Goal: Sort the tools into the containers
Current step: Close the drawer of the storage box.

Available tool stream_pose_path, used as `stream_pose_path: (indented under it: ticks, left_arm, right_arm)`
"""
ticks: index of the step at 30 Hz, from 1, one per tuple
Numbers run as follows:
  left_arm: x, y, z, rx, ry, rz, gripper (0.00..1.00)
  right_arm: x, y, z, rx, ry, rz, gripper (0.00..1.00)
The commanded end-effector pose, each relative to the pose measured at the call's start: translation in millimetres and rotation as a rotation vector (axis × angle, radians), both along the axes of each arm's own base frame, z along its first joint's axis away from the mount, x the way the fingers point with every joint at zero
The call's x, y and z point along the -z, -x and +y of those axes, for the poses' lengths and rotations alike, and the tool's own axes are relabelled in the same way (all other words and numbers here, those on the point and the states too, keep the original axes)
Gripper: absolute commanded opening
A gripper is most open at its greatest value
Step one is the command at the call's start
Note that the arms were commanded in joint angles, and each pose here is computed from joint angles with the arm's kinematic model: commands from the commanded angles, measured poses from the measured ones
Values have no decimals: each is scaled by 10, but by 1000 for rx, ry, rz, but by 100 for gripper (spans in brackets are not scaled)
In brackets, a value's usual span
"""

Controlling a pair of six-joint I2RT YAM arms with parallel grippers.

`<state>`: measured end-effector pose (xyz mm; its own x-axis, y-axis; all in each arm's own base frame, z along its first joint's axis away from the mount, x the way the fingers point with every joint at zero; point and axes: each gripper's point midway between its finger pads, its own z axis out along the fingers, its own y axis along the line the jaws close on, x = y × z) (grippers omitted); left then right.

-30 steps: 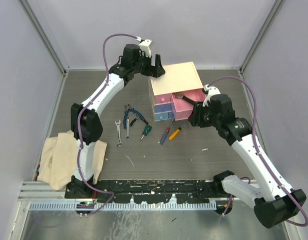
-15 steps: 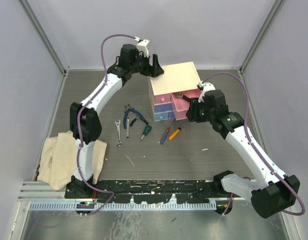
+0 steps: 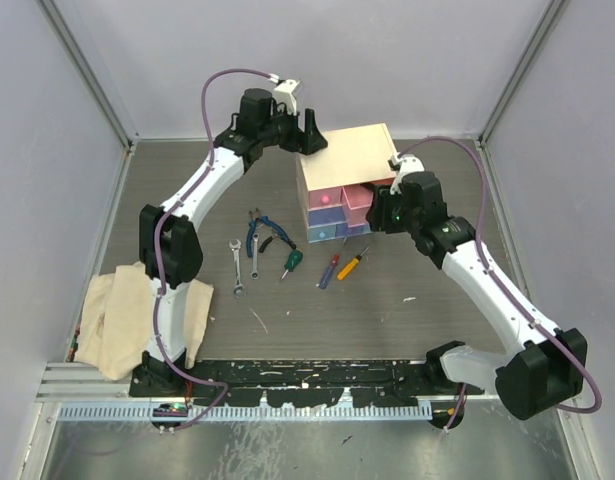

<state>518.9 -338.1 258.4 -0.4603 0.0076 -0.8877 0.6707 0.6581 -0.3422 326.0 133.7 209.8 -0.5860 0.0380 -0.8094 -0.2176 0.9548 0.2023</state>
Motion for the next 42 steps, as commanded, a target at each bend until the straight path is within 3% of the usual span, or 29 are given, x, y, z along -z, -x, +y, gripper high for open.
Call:
stream_pose_path:
  ticks: [1,10,25,31,35,42]
  left_arm:
    - [88,394,-238,136,-11,57,76]
    - [87,471,-276,159,-9,58,76]
    - [117,638,-324,190,-13,77,76]
    - [38,612,-247,136,-19,67,76]
    - [-27,454,-99,-6,-55,72,79]
    - [-357,415,100,-120,-51,14,85]
  right_arm:
    - [-666,-490,118,26,-85,-283,52]
    - [-840,-767,158,45,-105,-421,52]
    - [-795,-999,319,14,-158,-500,52]
    - [-739,-761,215,36,-167,-466,52]
    - [-548,-508,59,92,-166,-389,52]
    - [-292,-65,-19,148,-304,-303,53]
